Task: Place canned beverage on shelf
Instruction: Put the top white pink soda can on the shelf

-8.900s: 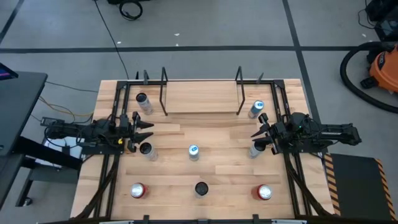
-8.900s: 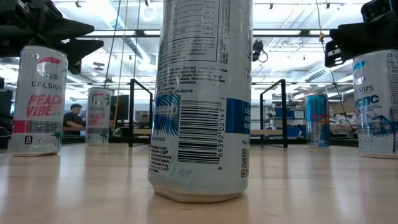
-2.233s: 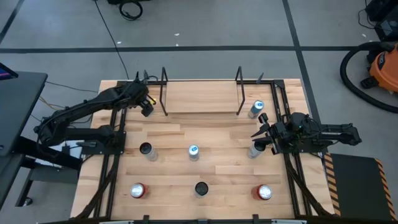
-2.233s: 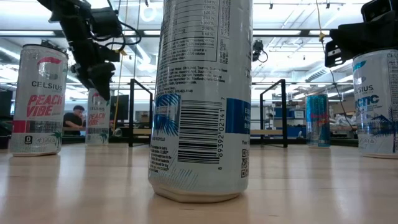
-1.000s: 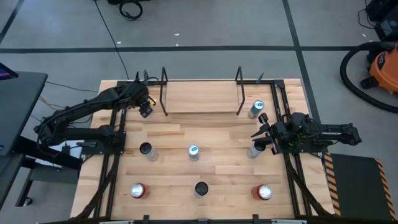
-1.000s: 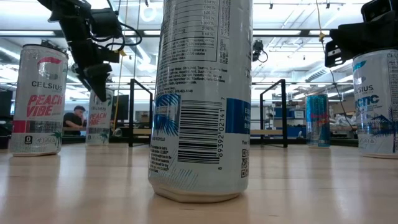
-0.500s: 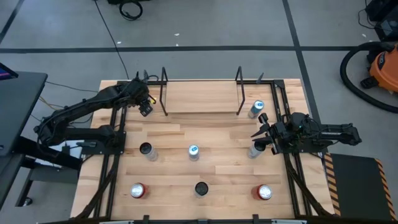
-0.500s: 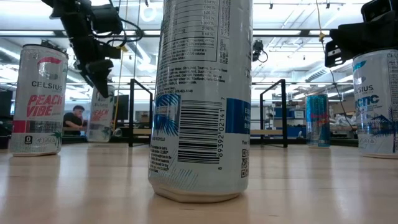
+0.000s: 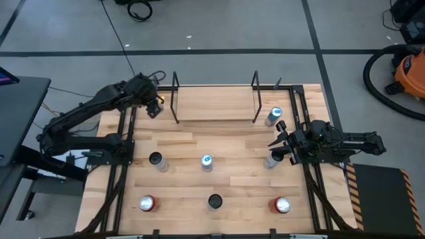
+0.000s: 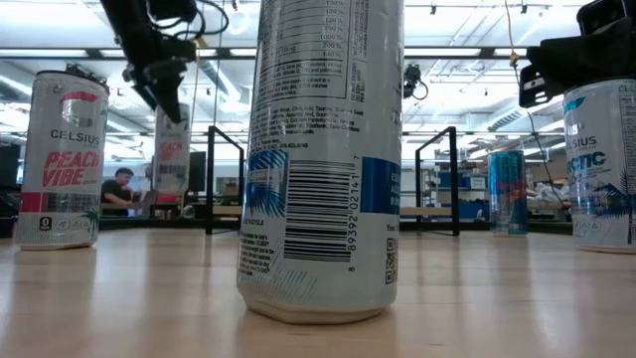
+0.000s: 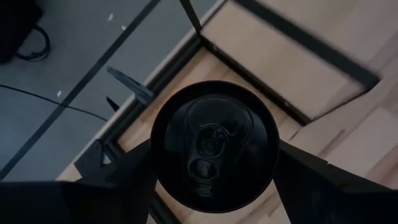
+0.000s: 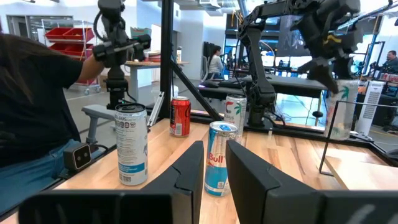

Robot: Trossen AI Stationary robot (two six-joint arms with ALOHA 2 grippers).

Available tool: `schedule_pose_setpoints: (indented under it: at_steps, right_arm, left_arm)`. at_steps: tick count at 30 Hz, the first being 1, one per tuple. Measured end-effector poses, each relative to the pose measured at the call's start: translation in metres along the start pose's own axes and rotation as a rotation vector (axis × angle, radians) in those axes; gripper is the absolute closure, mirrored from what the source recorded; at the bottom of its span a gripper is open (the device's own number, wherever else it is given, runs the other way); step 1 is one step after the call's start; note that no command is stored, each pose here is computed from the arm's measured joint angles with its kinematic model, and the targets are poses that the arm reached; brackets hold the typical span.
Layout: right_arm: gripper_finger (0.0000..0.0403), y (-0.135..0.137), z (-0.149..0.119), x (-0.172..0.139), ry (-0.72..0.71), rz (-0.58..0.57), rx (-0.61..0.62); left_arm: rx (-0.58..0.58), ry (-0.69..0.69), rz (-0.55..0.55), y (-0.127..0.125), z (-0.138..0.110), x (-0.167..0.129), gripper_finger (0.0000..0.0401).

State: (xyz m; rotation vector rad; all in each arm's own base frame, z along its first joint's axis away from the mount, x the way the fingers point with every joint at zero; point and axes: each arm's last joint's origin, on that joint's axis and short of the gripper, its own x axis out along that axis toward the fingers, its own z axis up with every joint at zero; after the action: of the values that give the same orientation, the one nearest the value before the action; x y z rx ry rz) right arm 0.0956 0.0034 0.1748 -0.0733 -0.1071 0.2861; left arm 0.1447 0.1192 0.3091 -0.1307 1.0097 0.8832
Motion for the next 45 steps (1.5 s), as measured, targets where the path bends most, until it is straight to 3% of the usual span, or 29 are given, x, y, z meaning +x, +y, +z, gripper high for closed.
schedule_pose_setpoints:
  at_steps: [23, 34, 45]
  right_arm:
    - [0.0325, 0.0, 0.0, 0.0, 0.0, 0.0, 0.0]
    - [0.0325, 0.0, 0.0, 0.0, 0.0, 0.0, 0.0]
    - [0.0325, 0.0, 0.0, 0.0, 0.0, 0.0, 0.0]
  left_arm:
    - [-0.063, -0.225, 0.008, 0.027, 0.039, -0.074, 0.0122]
    - [-0.091, -0.32, 0.007, 0.029, 0.048, -0.083, 0.0122]
    - [-0.068, -0.404, -0.045, 0.015, 0.06, -0.084, 0.0122]
